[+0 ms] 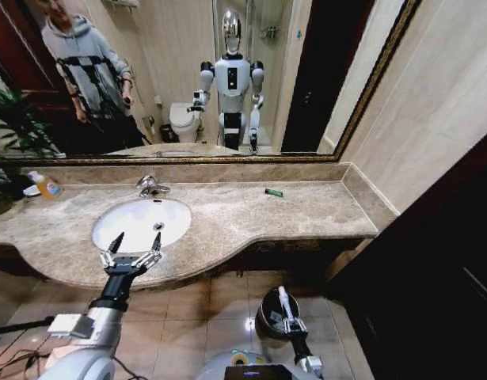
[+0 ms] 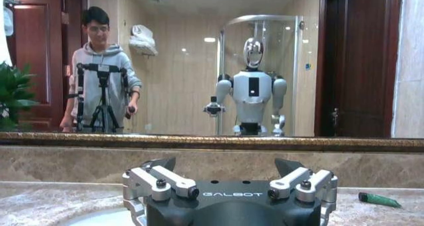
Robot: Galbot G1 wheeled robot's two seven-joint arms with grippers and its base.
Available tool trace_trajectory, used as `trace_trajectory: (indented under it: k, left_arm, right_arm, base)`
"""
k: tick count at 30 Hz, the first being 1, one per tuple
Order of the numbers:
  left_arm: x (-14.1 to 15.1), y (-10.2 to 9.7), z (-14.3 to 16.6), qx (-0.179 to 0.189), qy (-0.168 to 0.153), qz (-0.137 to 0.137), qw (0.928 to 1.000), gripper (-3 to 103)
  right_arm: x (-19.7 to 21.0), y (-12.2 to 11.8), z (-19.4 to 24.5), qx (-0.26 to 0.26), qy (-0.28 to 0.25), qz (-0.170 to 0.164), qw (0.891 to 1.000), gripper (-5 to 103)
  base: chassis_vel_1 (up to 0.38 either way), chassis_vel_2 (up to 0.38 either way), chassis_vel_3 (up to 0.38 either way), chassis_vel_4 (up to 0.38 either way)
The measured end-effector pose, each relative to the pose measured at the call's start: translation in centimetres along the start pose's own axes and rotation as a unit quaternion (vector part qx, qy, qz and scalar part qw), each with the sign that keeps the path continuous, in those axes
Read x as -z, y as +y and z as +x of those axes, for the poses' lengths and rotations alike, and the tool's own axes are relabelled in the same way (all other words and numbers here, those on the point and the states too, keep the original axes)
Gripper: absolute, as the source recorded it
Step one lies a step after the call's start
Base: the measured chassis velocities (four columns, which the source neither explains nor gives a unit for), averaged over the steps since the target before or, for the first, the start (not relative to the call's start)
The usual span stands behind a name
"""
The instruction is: Pick up the trash from the sink and place it in the trash bin.
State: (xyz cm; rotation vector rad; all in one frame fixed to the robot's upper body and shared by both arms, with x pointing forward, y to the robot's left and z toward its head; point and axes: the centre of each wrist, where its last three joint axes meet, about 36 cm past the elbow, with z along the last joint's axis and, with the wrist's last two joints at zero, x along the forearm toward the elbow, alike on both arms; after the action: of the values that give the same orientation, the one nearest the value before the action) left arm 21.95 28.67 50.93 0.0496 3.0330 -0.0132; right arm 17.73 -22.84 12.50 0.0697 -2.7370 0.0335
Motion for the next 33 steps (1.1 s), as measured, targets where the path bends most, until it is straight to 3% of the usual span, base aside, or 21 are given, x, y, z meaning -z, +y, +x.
trace_trajectory:
  k: [8, 13, 19, 24, 31, 33]
  left_arm:
    - [0.0, 0.0, 0.0, 0.000, 0.000, 0.000, 1.0000, 100]
    - [0.0, 0.0, 0.0, 0.000, 0.000, 0.000, 1.0000, 100]
    - [0.0, 0.0, 0.0, 0.000, 0.000, 0.000, 1.0000, 100]
    - [0.0, 0.0, 0.0, 0.000, 0.000, 0.000, 1.0000, 100]
    - [0.0, 0.0, 0.0, 0.000, 0.000, 0.000, 1.0000, 100]
    - [0.0, 0.0, 0.0, 0.000, 0.000, 0.000, 1.0000, 100]
  right_arm:
    - [-5.9, -2.2, -2.2, -0.001, 0.095, -0.016, 0.995, 21]
    - [-8.4, -3.8, -3.6, 0.016, 0.101, 0.035, 0.994, 21]
    - [-8.4, -4.0, -5.5, 0.018, 0.111, 0.038, 0.993, 21]
    - [-7.2, -2.8, -9.6, 0.015, 0.123, 0.029, 0.992, 21]
    - [-6.4, -2.7, -10.9, 0.021, 0.126, 0.022, 0.992, 18]
    - [-6.3, -2.8, -10.9, 0.021, 0.127, 0.022, 0.991, 23]
  base:
    - [0.000, 0.000, 0.000, 0.000]
    - [0.000, 0.000, 0.000, 0.000]
    - [0.000, 0.000, 0.000, 0.000]
    - [0.000, 0.000, 0.000, 0.000]
    - [0.000, 0.000, 0.000, 0.000]
    - [0.000, 0.000, 0.000, 0.000]
